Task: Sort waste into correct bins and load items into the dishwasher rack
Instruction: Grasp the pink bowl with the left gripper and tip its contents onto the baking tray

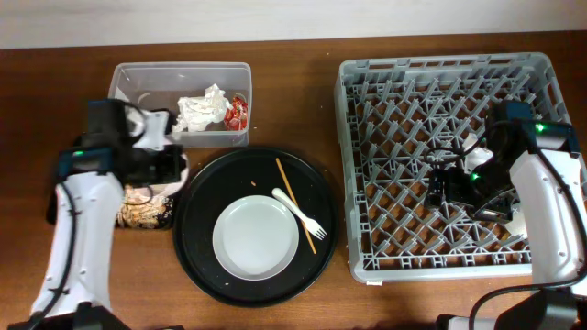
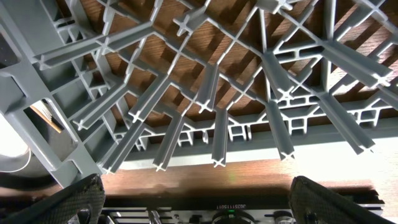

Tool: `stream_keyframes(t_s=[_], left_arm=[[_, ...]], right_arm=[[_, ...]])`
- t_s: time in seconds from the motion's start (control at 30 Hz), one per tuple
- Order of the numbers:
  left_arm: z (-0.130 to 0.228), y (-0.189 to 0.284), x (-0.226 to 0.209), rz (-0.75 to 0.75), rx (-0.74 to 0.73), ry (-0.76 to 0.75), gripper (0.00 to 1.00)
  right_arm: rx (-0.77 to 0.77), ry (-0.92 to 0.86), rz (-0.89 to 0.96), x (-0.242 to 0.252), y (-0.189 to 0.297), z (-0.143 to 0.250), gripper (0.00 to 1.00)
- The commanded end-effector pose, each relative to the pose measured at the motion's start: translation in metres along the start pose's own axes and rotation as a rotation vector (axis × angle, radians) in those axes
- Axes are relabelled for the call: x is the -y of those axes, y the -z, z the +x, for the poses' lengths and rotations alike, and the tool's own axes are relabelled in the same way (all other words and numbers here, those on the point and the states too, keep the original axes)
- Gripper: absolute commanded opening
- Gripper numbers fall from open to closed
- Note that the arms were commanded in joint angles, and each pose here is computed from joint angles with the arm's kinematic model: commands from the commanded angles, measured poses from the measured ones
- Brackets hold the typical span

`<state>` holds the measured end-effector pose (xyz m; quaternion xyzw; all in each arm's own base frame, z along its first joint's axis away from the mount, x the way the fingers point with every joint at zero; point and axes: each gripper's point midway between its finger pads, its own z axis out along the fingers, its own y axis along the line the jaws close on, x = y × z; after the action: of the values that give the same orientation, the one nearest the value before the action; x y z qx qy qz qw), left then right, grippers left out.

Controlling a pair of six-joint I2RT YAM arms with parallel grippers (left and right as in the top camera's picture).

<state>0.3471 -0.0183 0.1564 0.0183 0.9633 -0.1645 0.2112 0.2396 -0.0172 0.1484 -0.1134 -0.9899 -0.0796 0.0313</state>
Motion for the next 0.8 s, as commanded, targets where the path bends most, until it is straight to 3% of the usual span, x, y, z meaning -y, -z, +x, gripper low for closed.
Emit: stream_keyframes(t_s=[0.0, 0.33, 0.77], left_arm=[[-0.017, 0.027, 0.009, 0.243, 0.135, -0.049, 0.00], [-0.025, 0.024, -0.028, 0.555, 0.232, 0.124, 0.00], [-0.004, 0.058, -0.057, 0.828, 0.558, 0.198, 0.01]], right_arm=[[0.002, 0.017, 0.009, 0.000, 0.001, 0.000, 0.98], [-0.001, 0.016, 0.009, 0.000, 0.001, 0.001, 0.98], [-0.002, 0.016, 0.009, 0.000, 0.001, 0.001, 0.98]])
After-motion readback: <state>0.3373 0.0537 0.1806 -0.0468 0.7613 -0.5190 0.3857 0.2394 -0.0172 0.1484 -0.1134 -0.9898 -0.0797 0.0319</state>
